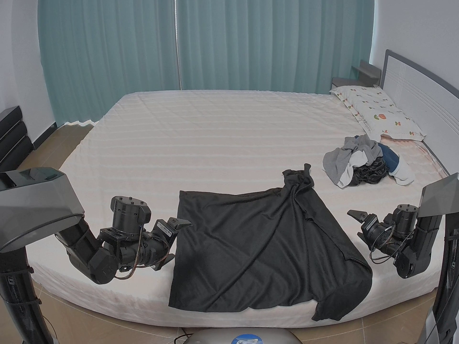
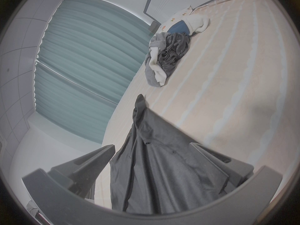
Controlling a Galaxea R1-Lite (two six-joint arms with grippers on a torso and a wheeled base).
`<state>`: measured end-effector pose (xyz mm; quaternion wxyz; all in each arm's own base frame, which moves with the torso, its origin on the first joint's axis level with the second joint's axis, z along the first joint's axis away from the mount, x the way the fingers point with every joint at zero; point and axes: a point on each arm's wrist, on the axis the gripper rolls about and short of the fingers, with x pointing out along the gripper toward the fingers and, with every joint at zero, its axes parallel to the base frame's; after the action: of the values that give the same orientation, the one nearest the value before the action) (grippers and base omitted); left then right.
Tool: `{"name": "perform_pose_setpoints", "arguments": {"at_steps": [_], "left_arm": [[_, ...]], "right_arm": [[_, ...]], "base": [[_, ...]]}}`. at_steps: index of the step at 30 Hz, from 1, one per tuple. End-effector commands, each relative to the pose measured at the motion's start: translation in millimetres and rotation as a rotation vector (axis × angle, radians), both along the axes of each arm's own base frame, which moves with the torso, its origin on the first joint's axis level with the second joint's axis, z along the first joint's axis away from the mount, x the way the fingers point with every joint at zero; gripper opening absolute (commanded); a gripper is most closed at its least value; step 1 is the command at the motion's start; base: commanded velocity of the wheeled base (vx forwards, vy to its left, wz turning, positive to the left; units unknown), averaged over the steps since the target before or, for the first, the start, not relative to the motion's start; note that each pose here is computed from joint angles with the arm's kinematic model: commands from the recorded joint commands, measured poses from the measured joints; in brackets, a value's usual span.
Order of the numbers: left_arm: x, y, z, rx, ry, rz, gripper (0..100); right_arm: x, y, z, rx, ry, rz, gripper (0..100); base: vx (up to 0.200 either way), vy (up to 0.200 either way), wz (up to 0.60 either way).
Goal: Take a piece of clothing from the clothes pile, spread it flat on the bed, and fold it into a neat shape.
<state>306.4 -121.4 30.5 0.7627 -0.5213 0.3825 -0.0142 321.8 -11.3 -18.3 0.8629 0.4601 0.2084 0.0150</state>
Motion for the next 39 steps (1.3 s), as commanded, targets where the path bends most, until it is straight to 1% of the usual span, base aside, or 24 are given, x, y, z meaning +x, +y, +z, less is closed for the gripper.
{"name": "perform_pose_setpoints", "arguments": {"at_steps": [1,5,8,13,15,16,17,19,20,22,24,25,26,28,30,32,35,36,37,39], "left_arm": [[0,1,-2,0.007,0.002,0.005,100],[1,9,-1,0.027,-0.005,0.019,100],[2,12,-3,0.055,-0.013,0.012,100],[7,20,-6,0.063,-0.012,0.034,100],[9,23,-7,0.063,-0.009,0.046,100],[9,24,-7,0.063,-0.009,0.048,100],[11,27,-7,0.06,-0.013,0.059,100],[12,28,-8,0.058,-0.017,0.063,100],[12,29,-10,0.058,-0.015,0.066,100],[13,29,-15,0.062,-0.007,0.065,100],[13,29,-20,0.066,-0.003,0.067,100],[13,29,-20,0.066,-0.003,0.067,100],[12,29,-20,0.065,-0.013,0.066,100],[11,29,-20,0.064,-0.017,0.066,100],[10,28,-21,0.066,-0.014,0.063,100],[10,29,-21,0.068,-0.014,0.066,100],[10,29,-21,0.068,-0.014,0.066,100],[10,29,-21,0.068,-0.014,0.066,100],[10,29,-22,0.069,-0.013,0.066,100],[10,29,-22,0.068,-0.014,0.066,100]], "right_arm": [[0,0,0,-0.001,-0.005,0.001,100],[-2,2,1,-0.01,-0.003,0.007,100],[-5,7,2,-0.02,0.001,0.025,100],[-9,32,6,-0.056,-0.005,0.099,100],[-9,45,8,-0.068,-0.01,0.111,100],[-9,45,8,-0.069,-0.008,0.112,100],[-9,59,6,-0.086,-0.004,0.12,100],[-8,68,5,-0.095,-0.002,0.131,100],[-7,78,4,-0.103,0.004,0.144,100],[-10,87,1,-0.121,0.034,0.161,100],[-13,89,-2,-0.151,0.056,0.169,100],[-13,89,-2,-0.151,0.056,0.169,100],[-21,87,-6,-0.19,0.084,0.171,100],[-32,84,-7,-0.23,0.112,0.187,100],[-38,83,-5,-0.257,0.115,0.202,100],[-45,86,0,-0.264,0.121,0.22,100],[-53,94,0,-0.276,0.174,0.263,100],[-53,95,-1,-0.277,0.178,0.266,100],[-55,97,-2,-0.282,0.202,0.277,100],[-54,97,-3,-0.284,0.211,0.279,100]], "base": [[0.0,-0.2,0.0],[0.0,0.0,0.0],[0.0,0.0,0.0],[0.0,0.0,0.0],[0.0,0.0,0.0],[0.0,0.0,0.0],[0.0,0.0,0.0],[0.0,0.0,0.0],[0.0,0.0,0.0],[0.0,0.0,0.0],[0.0,0.0,0.0],[0.0,0.0,0.0],[0.0,0.0,0.0],[0.0,0.0,0.0],[0.0,0.0,0.0],[0.0,0.0,0.0],[0.0,0.0,0.0],[0.0,0.0,0.0],[0.0,0.0,0.0],[0.0,0.0,0.0]]}}
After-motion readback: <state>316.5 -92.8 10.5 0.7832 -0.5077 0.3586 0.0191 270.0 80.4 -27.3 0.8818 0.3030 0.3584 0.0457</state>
